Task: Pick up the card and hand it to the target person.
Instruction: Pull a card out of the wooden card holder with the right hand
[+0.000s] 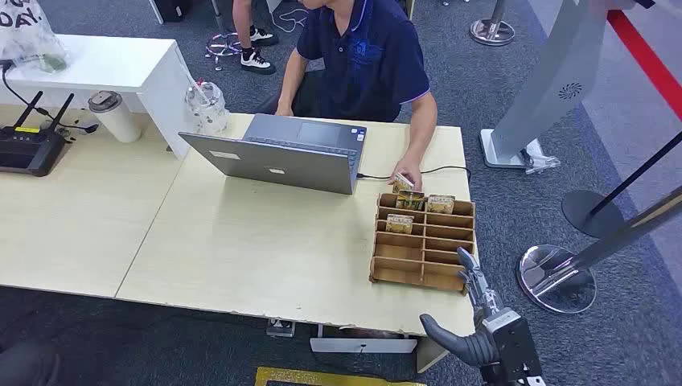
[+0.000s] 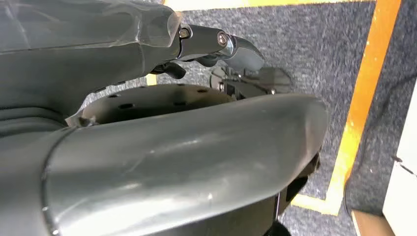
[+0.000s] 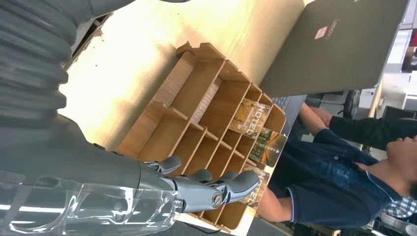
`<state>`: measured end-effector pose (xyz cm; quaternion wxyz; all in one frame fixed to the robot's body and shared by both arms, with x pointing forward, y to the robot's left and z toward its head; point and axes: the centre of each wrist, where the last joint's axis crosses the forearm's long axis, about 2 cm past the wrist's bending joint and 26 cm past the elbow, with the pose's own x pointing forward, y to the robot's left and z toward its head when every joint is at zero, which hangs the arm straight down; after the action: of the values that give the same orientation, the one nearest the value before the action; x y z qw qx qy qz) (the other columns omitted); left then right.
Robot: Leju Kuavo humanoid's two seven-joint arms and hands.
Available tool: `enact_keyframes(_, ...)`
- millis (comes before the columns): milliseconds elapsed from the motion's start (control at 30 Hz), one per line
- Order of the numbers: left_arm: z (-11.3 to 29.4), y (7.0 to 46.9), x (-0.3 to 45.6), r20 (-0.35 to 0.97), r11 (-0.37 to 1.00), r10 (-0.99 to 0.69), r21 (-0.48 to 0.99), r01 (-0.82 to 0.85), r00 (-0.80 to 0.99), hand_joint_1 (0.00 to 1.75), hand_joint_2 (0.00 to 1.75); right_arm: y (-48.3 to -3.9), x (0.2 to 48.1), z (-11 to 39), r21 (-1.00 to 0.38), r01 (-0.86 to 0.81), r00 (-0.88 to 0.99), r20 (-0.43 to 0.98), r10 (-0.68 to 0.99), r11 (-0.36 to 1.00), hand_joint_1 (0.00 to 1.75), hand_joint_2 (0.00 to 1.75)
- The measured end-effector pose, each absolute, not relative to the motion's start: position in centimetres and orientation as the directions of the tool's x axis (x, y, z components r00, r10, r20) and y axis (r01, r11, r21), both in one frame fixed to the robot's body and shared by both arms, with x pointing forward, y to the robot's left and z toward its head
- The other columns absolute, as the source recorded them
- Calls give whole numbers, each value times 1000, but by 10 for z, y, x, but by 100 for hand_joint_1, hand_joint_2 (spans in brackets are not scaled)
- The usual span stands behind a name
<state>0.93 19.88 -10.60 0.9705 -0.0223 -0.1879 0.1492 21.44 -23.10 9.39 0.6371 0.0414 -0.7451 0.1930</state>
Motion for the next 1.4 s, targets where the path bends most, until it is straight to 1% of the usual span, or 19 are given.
enact_keyframes(633,-105,193,9,341,949,312,-60,-311,887,0,0,-216,230,103,-266,-354,-189,959,210,897,0,175)
enact_keyframes(800,-104,192,9,350,948,315,-68,-311,882,0,0,-214,232,106,-324,-347,-204,942,266,880,0,175)
enact_keyframes(900,-104,192,9,353,947,317,-77,-310,880,0,0,-215,239,111,-426,-315,-241,900,363,848,0,175)
enact_keyframes(967,-104,192,9,357,947,319,-85,-310,878,0,0,-218,247,117,-533,-262,-277,840,466,805,0,175)
enact_keyframes(1033,-104,192,9,363,946,322,-92,-310,875,0,0,-221,257,126,-661,-176,-313,740,595,730,0,175)
enact_keyframes(1100,-104,192,9,369,946,323,-98,-309,872,0,0,-224,268,136,-784,-67,-340,599,725,617,0,175)
enact_keyframes(1167,-104,192,10,372,946,323,-103,-307,870,0,0,-226,280,148,-874,40,-353,441,825,485,0,175)
enact_keyframes(1267,-104,191,11,376,948,318,-111,-299,870,0,0,-229,300,167,-933,162,-354,249,902,321,0,175)
enact_keyframes(1333,-104,191,11,378,949,315,-116,-293,871,0,0,-231,313,177,-943,206,-350,178,920,261,0,175)
enact_keyframes(1400,-104,191,12,377,950,312,-119,-288,872,0,0,-232,326,184,-948,224,-348,139,927,226,0,175)
